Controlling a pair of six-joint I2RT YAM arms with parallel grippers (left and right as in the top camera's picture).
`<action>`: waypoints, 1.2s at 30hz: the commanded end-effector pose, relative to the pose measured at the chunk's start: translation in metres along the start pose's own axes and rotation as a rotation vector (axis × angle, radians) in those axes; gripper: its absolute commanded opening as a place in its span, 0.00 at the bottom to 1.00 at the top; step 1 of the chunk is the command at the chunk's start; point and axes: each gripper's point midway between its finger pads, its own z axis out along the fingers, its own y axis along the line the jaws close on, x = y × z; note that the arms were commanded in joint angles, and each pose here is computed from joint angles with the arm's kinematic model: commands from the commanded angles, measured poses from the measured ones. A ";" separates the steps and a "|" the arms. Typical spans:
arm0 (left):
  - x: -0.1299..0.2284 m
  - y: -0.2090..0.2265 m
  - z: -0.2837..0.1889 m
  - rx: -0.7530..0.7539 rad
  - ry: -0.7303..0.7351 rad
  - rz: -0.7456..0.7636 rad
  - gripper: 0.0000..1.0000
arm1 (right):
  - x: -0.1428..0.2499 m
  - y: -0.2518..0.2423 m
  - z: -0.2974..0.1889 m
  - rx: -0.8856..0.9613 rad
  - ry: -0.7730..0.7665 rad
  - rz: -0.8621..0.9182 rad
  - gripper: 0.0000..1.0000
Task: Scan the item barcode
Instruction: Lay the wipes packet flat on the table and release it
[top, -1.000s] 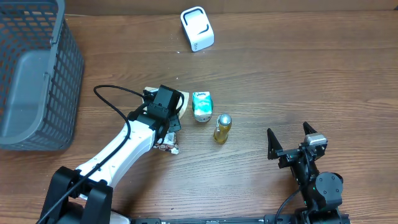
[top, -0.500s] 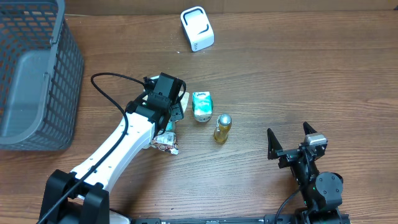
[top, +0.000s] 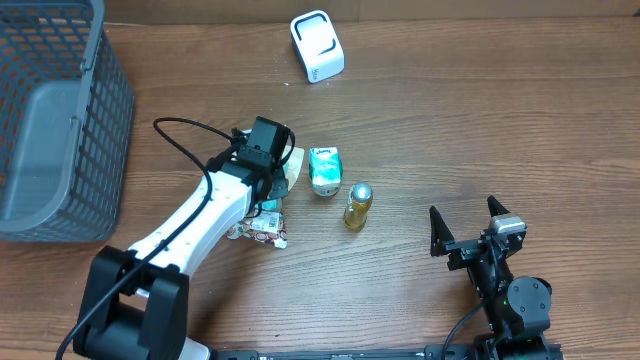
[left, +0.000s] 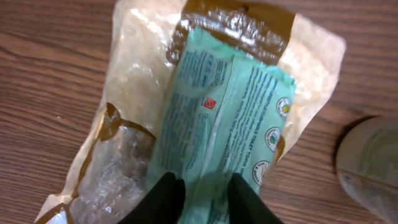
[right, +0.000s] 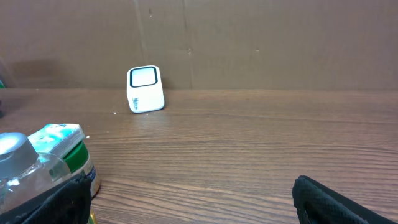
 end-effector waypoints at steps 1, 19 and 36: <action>0.004 0.000 0.007 -0.007 0.038 0.042 0.29 | 0.004 -0.003 0.001 0.012 0.008 -0.003 1.00; -0.027 -0.011 -0.018 0.016 0.003 0.077 0.63 | 0.004 -0.003 0.001 0.013 0.008 -0.003 1.00; -0.091 0.070 -0.061 -0.071 -0.001 0.011 0.96 | 0.004 -0.003 0.001 0.012 0.008 -0.003 1.00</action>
